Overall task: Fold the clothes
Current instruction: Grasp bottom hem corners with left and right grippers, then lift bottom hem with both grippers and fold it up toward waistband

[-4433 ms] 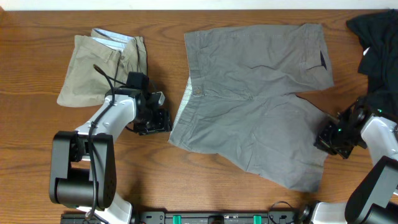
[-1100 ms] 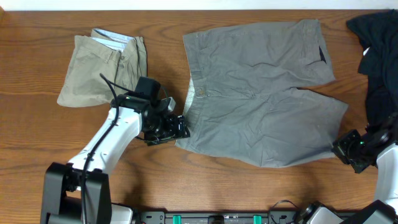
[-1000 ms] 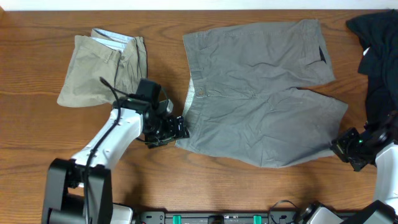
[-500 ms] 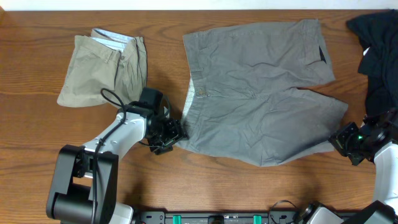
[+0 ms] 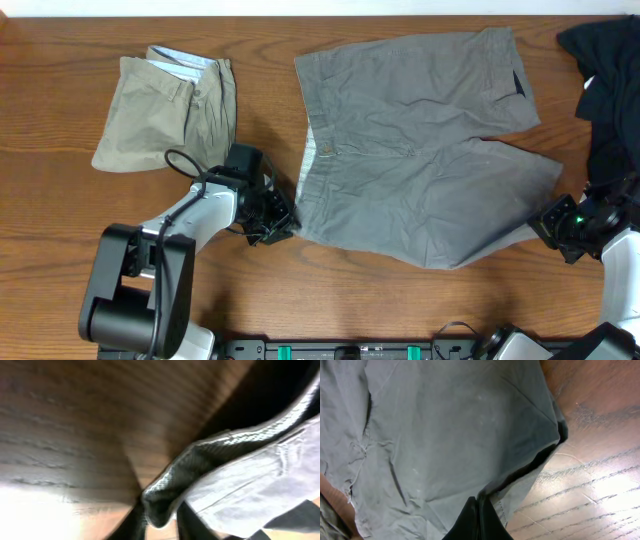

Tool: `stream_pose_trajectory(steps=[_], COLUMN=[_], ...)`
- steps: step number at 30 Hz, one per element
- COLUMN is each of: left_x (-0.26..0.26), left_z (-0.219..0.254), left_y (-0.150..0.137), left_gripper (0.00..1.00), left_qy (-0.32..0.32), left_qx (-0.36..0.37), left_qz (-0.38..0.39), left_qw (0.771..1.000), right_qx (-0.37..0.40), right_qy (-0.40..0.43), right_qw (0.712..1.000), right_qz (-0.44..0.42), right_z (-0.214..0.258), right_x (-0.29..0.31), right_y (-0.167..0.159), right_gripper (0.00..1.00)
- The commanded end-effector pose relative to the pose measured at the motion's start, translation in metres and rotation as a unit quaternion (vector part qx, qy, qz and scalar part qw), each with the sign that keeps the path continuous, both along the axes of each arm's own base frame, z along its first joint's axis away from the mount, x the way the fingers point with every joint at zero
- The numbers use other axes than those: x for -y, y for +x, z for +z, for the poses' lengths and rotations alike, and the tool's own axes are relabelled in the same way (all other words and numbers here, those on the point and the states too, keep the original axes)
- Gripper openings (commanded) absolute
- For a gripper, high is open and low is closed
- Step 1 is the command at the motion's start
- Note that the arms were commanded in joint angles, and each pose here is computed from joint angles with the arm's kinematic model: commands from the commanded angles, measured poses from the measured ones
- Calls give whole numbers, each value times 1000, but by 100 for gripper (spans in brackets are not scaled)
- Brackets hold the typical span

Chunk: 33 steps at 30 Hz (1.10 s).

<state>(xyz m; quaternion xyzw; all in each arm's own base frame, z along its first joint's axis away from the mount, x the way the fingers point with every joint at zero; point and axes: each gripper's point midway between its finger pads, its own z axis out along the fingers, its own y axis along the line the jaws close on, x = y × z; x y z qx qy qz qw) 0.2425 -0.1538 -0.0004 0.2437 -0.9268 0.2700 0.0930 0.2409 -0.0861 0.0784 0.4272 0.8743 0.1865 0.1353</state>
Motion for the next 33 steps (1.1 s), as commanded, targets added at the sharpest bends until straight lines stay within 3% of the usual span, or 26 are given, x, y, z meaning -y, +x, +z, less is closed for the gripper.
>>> stream_pose_trajectory(steps=[1,9,13,20,25,29,33], left_x=[-7,-18,-38,-73,-81,-79,-67], left_z=[-14,11,36,92,123,134,145], left_y=[-13,-19,-30,-67,-84,-76,-39], left_gripper=[9,6,6,6,6,6,6], left_qy=[22,23,65,140,139,130,108], left_qx=[-27,4,31,76,131,176,253], left_qz=[1,-27,-30,-7,24,30,4], left_qw=[999,999,997,987,981,975,961], right_qx=[13,28,28,46,83,138,199], right_qy=[0,-10,-16,-5,-22,-38,-61], right_qw=[1000,1000,999,999,996,989,977], right_qz=[2,3,12,23,32,28,45], right_z=[7,20,39,94,134,154,169], right_x=[0,6,7,3,4,5,-3], right_y=[7,15,17,22,34,62,103], right_gripper=[1,1,1,1,2,1,1])
